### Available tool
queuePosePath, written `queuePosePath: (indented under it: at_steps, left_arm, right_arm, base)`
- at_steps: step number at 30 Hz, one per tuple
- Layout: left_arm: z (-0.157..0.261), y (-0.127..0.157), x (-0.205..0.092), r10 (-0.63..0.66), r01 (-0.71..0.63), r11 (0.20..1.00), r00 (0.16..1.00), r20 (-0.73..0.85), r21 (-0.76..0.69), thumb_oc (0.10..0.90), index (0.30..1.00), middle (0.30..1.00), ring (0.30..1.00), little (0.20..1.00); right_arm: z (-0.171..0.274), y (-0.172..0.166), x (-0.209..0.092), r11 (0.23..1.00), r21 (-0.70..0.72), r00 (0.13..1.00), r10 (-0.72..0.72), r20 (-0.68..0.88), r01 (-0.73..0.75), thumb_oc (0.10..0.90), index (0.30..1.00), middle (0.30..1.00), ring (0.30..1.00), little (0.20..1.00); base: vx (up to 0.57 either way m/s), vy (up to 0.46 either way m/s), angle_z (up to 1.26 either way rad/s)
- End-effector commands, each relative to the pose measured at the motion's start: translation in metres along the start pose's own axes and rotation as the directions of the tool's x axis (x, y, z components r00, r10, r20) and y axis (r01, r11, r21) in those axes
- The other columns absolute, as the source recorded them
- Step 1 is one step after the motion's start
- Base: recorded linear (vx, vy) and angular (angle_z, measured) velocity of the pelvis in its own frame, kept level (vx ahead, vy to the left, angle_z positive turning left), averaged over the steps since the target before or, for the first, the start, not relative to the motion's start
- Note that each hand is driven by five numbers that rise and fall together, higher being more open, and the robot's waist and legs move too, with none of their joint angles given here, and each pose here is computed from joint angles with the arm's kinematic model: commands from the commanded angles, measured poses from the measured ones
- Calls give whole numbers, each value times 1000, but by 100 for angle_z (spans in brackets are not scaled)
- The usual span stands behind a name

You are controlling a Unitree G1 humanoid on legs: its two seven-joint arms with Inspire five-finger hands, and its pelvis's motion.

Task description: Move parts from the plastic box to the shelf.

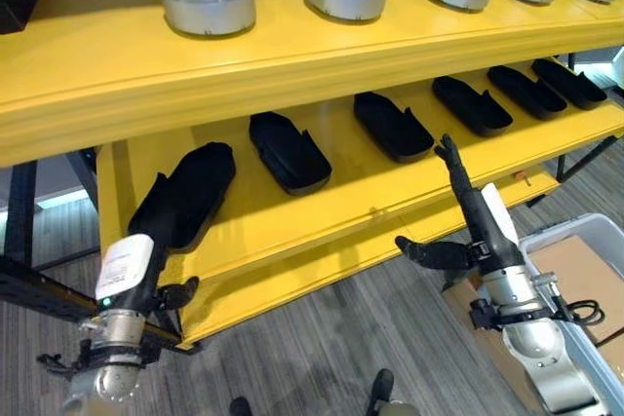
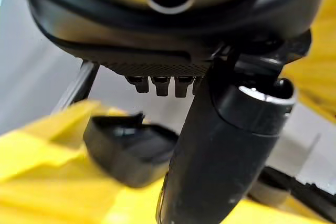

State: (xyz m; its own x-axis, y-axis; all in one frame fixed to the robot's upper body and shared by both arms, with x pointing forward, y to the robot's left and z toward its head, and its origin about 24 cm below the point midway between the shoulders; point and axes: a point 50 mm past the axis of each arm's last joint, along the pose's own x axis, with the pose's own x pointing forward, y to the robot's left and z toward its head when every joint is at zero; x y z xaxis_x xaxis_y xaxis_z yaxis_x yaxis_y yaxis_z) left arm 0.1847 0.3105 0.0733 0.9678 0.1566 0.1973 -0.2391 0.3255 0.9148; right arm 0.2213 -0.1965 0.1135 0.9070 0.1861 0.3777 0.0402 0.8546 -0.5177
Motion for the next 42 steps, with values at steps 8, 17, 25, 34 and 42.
queuePosePath:
  at_steps: [8, 17, 25, 34, 42]
  left_arm:
    - [36, 90, 50, 382, -419, 905, 879, 286, 79, 900, 1000, 1000, 1000, 1000]
    - [17, 82, 66, 291, -346, 910, 926, 242, 227, 900, 1000, 1000, 1000, 1000]
    - [-9, 69, 79, 152, -196, 908, 978, 144, 370, 900, 1000, 1000, 1000, 1000]
    - [-24, 71, 88, 71, -107, 859, 993, 91, 500, 900, 1000, 1000, 1000, 1000]
    - [-26, 74, 102, 85, -103, 847, 995, 58, 521, 900, 1000, 1000, 1000, 1000]
  right_arm:
    - [54, -28, 21, 992, -18, 944, -115, 308, 127, 900, 1000, 1000, 1000, 1000]
    - [50, -24, 24, 995, -19, 951, -91, 297, 101, 900, 1000, 1000, 1000, 1000]
    - [49, -21, 23, 996, -10, 953, -80, 294, 86, 900, 1000, 1000, 1000, 1000]
    - [48, -20, 20, 997, 4, 953, -81, 291, 83, 900, 1000, 1000, 1000, 1000]
    - [47, -20, 19, 997, 3, 957, -76, 282, 79, 900, 1000, 1000, 1000, 1000]
  base:
    - [0, 0, 0]
    - [0, 0, 0]
    - [0, 0, 0]
    - [0, 0, 0]
    - [0, 0, 0]
